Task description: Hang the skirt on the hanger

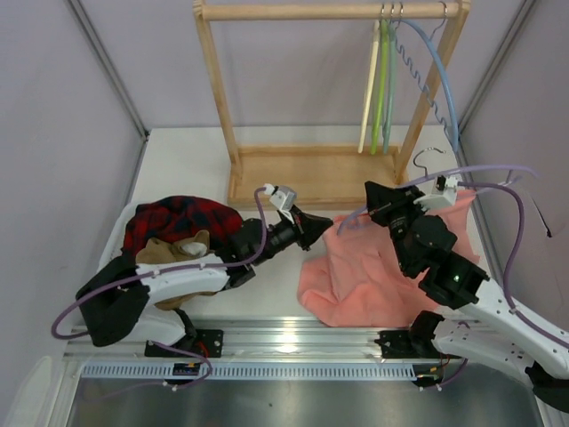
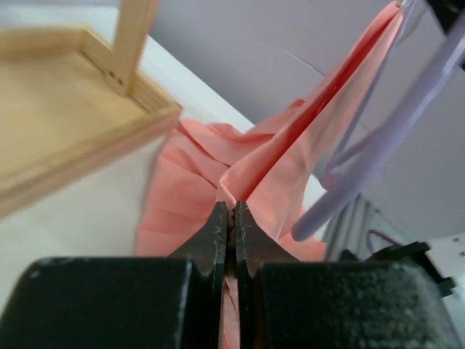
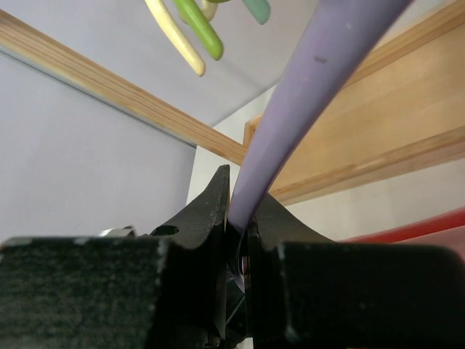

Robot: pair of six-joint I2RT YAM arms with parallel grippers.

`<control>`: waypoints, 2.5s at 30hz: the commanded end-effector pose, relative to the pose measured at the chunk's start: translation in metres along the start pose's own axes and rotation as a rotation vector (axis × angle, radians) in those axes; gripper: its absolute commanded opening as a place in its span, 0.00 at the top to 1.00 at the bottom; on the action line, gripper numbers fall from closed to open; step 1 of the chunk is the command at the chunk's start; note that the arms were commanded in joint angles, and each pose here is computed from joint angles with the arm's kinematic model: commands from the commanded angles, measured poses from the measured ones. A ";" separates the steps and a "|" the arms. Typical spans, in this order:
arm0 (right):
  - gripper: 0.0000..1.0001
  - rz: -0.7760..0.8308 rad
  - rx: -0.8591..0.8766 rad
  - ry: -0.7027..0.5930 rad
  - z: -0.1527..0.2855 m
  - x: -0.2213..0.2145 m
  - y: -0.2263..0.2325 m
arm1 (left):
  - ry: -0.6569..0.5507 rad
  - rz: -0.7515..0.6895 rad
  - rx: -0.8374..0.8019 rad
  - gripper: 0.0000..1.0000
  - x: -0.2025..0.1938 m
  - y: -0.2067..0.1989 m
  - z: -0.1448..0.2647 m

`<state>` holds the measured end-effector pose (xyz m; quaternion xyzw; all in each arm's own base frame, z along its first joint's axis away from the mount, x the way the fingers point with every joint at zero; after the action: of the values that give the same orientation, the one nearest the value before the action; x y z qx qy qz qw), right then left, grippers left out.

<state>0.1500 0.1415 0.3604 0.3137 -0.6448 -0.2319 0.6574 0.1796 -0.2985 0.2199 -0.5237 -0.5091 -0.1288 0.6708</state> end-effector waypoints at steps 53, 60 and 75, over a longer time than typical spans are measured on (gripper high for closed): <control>1.00 -0.052 -0.158 0.001 0.014 -0.030 -0.063 | 0.221 -0.287 0.002 0.18 -0.018 -0.047 0.088; 1.00 -0.003 -0.189 -0.004 0.015 -0.030 -0.068 | 0.309 -0.298 -0.073 0.20 -0.057 -0.074 0.074; 1.00 -0.014 -0.167 -0.040 0.028 -0.012 -0.071 | 0.412 -0.465 -0.082 0.23 -0.139 -0.076 0.004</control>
<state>0.1295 0.1080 0.2874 0.2768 -0.6063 -0.2848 0.6890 0.0553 -0.3537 0.1345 -0.3686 -0.4194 -0.4075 0.7226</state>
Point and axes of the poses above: each gripper's point midway between its finger pads, its own z axis back along the fingers, its own y axis along the line the jaws close on, x = y × z, the point moved 10 cm from there along z, back along the fingers, and after that the axes turned 4 degrees about z, right-handed, at the moved point
